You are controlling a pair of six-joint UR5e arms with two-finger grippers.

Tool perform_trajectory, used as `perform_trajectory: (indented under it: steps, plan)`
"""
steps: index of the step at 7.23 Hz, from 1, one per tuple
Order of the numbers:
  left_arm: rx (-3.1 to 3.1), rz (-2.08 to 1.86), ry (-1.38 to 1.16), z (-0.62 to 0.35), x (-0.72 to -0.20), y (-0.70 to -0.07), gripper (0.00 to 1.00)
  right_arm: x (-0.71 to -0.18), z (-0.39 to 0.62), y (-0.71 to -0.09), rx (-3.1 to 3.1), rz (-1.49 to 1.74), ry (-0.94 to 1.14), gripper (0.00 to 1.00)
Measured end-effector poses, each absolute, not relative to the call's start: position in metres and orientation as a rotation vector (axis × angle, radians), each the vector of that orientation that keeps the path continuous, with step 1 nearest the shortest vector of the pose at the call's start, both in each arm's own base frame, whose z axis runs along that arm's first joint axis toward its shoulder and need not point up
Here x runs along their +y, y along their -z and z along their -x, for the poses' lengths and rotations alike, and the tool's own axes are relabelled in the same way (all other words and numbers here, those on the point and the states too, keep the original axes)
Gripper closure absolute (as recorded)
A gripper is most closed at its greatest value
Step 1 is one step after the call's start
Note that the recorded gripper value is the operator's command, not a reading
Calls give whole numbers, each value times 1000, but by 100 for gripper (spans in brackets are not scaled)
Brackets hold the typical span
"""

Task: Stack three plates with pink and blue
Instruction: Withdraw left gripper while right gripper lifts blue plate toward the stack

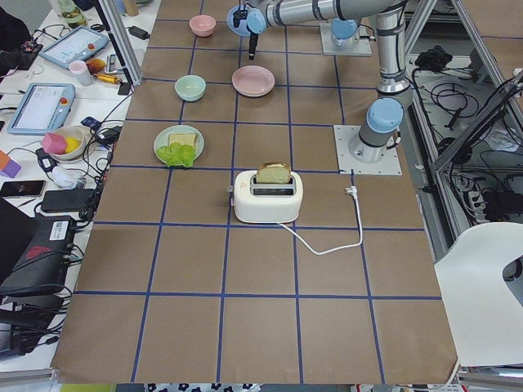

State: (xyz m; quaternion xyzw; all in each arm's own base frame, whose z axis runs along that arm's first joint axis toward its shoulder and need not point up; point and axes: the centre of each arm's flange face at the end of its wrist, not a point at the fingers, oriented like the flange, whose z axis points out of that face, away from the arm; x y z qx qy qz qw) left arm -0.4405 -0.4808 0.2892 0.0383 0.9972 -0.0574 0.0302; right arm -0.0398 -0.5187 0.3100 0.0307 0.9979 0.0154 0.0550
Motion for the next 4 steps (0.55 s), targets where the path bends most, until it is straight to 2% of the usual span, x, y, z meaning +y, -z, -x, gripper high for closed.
perform_trajectory:
  steps: [4]
  plan:
    - [3151, -45, 3, 283, -548, -390, 0, -509, -72, -295, 3035, -227, -38, 100]
